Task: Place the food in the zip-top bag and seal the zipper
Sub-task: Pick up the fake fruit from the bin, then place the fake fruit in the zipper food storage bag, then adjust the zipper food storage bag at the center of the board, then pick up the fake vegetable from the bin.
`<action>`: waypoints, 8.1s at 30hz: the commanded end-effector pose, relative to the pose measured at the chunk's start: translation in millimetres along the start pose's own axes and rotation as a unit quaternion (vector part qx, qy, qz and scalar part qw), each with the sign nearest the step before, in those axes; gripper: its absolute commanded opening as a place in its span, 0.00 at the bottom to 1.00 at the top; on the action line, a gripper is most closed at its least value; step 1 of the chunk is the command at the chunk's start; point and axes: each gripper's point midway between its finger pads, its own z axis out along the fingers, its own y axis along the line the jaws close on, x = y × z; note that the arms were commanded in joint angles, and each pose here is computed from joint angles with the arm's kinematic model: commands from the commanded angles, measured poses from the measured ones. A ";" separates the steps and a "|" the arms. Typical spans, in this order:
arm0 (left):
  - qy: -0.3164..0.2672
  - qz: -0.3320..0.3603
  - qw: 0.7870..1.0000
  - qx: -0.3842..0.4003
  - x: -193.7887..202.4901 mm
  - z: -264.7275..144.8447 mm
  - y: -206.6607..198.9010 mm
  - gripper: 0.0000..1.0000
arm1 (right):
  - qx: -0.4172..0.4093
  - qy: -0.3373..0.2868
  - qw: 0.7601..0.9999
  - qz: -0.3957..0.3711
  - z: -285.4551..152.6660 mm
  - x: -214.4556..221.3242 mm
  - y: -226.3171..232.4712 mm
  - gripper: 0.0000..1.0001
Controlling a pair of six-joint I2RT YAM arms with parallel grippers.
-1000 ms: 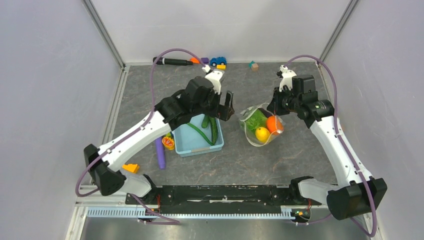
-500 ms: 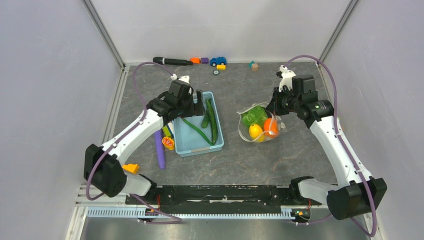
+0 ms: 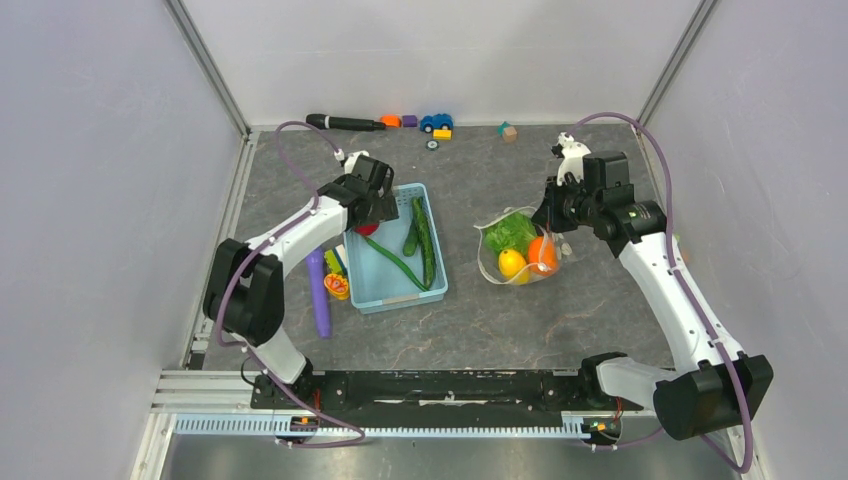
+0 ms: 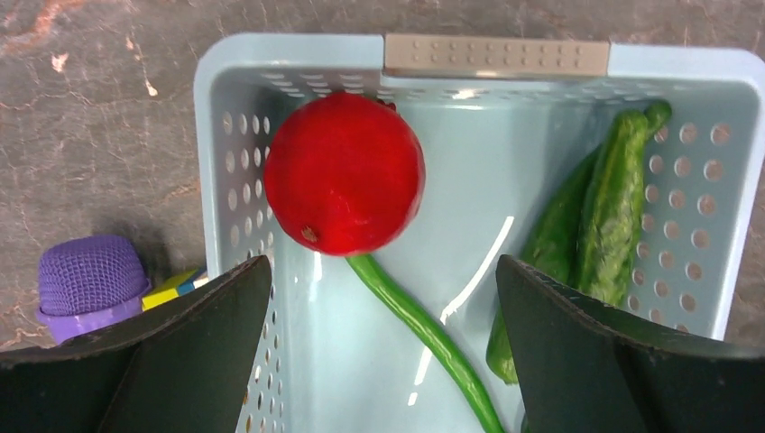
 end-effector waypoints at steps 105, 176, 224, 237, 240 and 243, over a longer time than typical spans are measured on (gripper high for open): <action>-0.093 0.234 0.821 0.513 56.7 -245.2 -253.1 1.00 | -0.169 -0.079 0.982 0.007 -30.7 -19.5 65.2 0.00; -0.037 0.149 0.952 0.266 4.2 -249.9 -195.8 0.02 | 0.006 0.013 0.997 -0.080 -70.0 21.1 45.1 0.00; -0.080 0.112 0.952 0.273 -27.5 -190.9 -118.2 1.00 | -0.011 -0.019 1.000 -0.008 -28.4 -3.3 6.0 0.00; -0.031 0.064 0.970 0.232 -19.4 -126.0 -93.2 1.00 | -0.010 -0.053 0.999 -0.004 -41.2 -29.1 11.9 0.00; -0.018 0.061 0.972 0.224 -17.1 -109.6 -94.3 1.00 | 0.002 -0.055 0.999 -0.002 -41.1 -32.0 7.9 0.00; -0.012 0.057 0.978 0.200 -16.6 -92.3 -91.0 1.00 | 0.044 -0.055 0.997 0.010 -42.9 -36.2 -5.4 0.00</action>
